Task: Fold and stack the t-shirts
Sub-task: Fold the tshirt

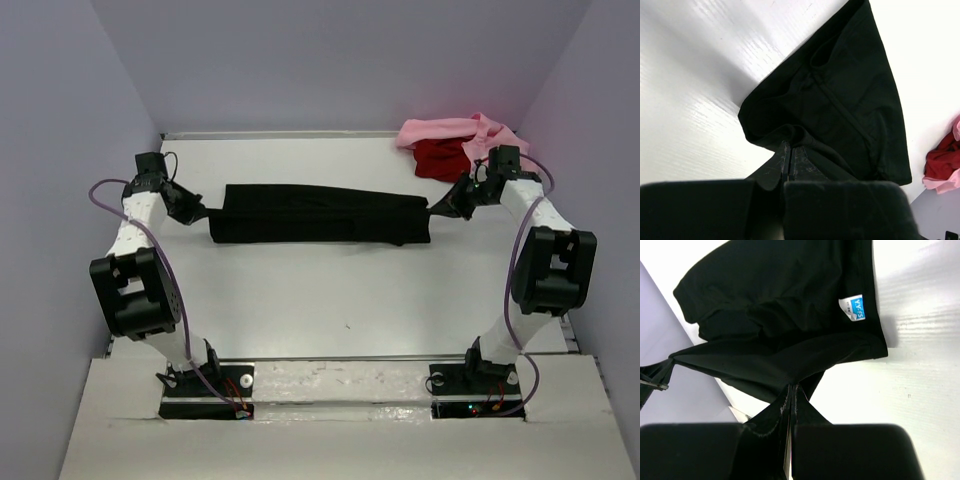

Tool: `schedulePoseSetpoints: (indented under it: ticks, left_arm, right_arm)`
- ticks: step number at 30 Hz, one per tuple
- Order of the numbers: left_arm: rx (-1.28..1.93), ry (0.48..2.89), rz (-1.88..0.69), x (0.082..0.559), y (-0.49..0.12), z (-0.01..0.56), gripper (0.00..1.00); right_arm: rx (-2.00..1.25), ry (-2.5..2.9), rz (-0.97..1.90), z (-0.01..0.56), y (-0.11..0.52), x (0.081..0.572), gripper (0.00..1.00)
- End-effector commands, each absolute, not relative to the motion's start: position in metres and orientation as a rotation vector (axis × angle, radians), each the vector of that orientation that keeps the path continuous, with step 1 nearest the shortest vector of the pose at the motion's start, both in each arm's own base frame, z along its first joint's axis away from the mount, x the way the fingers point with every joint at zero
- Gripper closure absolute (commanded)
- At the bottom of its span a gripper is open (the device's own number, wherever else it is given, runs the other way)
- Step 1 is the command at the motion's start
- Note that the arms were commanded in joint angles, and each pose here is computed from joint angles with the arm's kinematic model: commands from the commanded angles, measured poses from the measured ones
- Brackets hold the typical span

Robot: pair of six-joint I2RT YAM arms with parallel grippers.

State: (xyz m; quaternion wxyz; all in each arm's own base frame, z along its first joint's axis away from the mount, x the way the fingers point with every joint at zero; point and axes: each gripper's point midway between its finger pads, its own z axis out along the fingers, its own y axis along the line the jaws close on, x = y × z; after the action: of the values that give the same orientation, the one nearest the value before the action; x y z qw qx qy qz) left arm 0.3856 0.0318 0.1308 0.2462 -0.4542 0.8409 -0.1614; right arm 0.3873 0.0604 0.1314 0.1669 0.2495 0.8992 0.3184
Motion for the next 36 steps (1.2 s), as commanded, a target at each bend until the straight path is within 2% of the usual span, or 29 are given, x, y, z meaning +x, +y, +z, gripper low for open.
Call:
schedulePoseSetpoints:
  ticks: [1,22,29,36]
  left_arm:
    - [-1.182,2.239,-0.332,0.410,0.056,0.143,1.00]
    - [-1.035,2.313,-0.329,0.466,0.019,0.110,1.00]
    - [-1.035,2.334,-0.307,0.466,0.017,0.097,1.00]
    - [-1.072,2.392,-0.266,0.462,0.019,0.059,1.00]
  right_arm:
    - [0.683,2.444,0.809,0.145,0.038,0.427,1.00]
    - [0.679,2.414,0.755,0.096,0.031,0.478,1.00]
    - [0.646,2.460,0.722,0.062,0.047,0.501,1.00]
    - [0.655,2.453,0.675,0.043,0.048,0.520,1.00]
